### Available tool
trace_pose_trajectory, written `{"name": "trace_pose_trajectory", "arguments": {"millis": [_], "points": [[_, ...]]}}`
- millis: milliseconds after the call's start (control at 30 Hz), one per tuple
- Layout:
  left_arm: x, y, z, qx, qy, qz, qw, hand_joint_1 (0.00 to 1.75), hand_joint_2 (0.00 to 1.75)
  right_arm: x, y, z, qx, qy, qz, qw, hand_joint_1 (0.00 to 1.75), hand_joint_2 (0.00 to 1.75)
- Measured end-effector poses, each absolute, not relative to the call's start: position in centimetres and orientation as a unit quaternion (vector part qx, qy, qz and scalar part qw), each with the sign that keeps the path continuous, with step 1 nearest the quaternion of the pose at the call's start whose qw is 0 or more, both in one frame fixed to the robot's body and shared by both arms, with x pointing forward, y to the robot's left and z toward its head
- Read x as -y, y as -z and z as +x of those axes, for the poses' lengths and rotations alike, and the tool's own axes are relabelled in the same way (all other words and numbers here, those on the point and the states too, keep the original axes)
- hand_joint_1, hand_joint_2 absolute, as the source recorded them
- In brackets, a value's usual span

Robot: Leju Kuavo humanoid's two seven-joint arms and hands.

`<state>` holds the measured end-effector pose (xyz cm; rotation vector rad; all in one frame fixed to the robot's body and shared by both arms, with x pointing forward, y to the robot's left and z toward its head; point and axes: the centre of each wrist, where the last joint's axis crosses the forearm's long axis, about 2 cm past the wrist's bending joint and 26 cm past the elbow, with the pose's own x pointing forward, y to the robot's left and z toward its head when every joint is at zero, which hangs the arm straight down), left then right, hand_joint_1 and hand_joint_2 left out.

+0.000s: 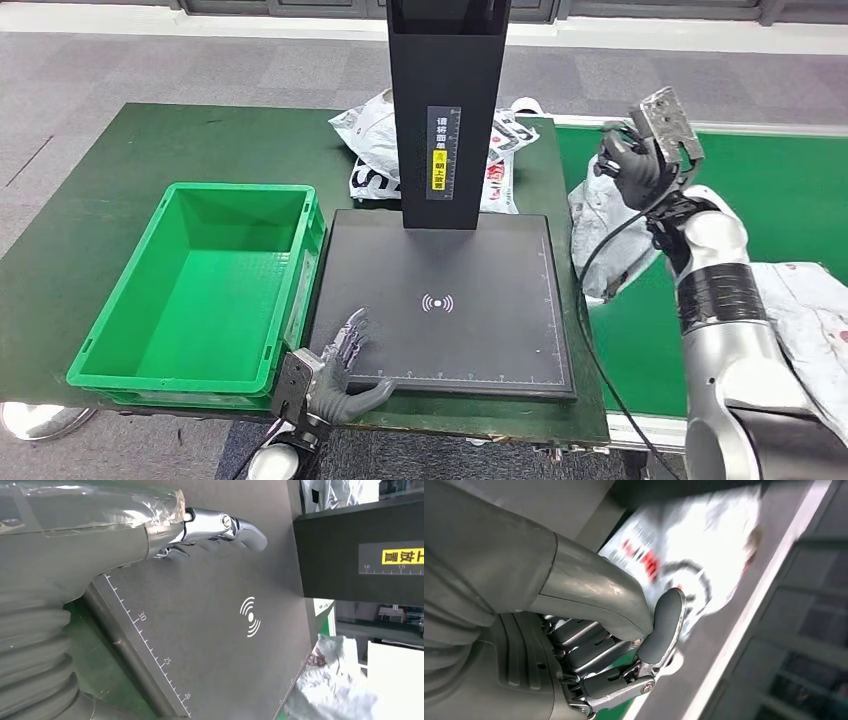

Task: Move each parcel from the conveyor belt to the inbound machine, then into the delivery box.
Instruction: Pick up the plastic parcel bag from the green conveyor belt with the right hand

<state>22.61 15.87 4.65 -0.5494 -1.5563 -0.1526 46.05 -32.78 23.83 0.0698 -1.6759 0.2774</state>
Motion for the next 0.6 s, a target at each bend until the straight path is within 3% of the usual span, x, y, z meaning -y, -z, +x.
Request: {"name": "trace_pose_trajectory", "arguments": {"millis": [267,300,400,433,600], "points": [[-16.0,-4.7,23.1,0.696,0.068,-0.241,0.673,0.00,1.75,23.8,-25.3,45.7,0.744,-0.199,0.090,0.631,1.75,1.75],[-16.1,-4.7,23.2,0.697,0.067,-0.240,0.672,0.00,1.75,22.2,-25.3,45.5,0.742,-0.210,0.098,0.629,1.47,1.75],[-16.2,-4.8,23.3,0.697,0.065,-0.240,0.672,0.00,1.75,18.3,-25.2,44.7,0.737,-0.241,0.108,0.623,0.16,1.75],[-16.2,-4.8,23.3,0.697,0.064,-0.239,0.673,0.00,1.75,17.5,-25.2,44.5,0.737,-0.249,0.100,0.621,0.00,1.75],[-16.5,-4.8,23.1,0.694,0.062,-0.234,0.678,0.00,1.75,16.2,-25.2,44.7,0.727,-0.274,-0.056,0.627,0.00,1.75]]}}
